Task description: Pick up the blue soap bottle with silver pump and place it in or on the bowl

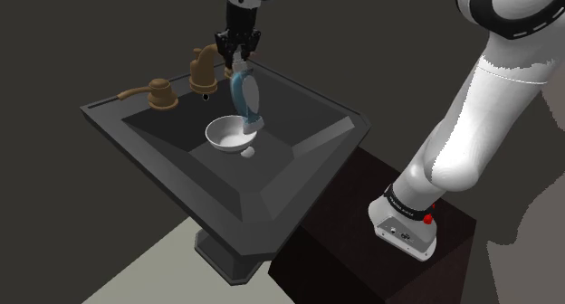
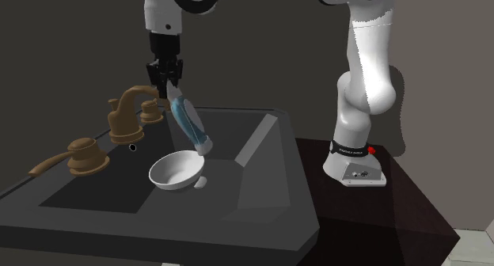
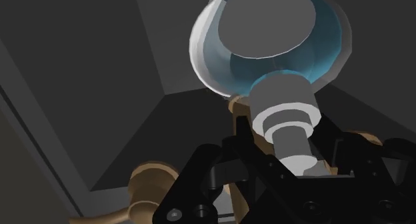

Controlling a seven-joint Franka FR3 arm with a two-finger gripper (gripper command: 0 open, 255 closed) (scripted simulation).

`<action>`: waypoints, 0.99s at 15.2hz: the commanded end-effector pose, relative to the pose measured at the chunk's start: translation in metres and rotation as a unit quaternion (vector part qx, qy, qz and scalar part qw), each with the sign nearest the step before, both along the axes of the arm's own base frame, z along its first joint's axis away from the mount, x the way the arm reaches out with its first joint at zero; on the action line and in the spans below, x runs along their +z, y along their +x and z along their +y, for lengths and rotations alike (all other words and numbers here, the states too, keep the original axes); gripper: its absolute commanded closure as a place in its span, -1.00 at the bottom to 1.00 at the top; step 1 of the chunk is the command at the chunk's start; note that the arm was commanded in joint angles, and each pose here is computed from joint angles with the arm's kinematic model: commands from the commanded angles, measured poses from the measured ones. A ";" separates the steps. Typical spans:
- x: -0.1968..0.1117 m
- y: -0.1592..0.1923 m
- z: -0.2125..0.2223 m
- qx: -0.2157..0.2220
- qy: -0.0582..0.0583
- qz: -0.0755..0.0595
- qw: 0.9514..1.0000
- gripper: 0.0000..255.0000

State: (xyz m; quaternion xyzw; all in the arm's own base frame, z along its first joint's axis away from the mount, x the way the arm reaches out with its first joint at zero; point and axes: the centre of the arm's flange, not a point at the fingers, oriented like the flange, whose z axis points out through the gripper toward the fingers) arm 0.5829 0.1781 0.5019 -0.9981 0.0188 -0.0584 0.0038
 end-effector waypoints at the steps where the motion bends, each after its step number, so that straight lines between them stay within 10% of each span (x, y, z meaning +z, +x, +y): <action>1: -0.011 0.000 0.001 0.000 0.000 0.000 1.000 1.00; 15: -0.057 0.000 0.001 0.000 0.000 0.000 1.000 1.00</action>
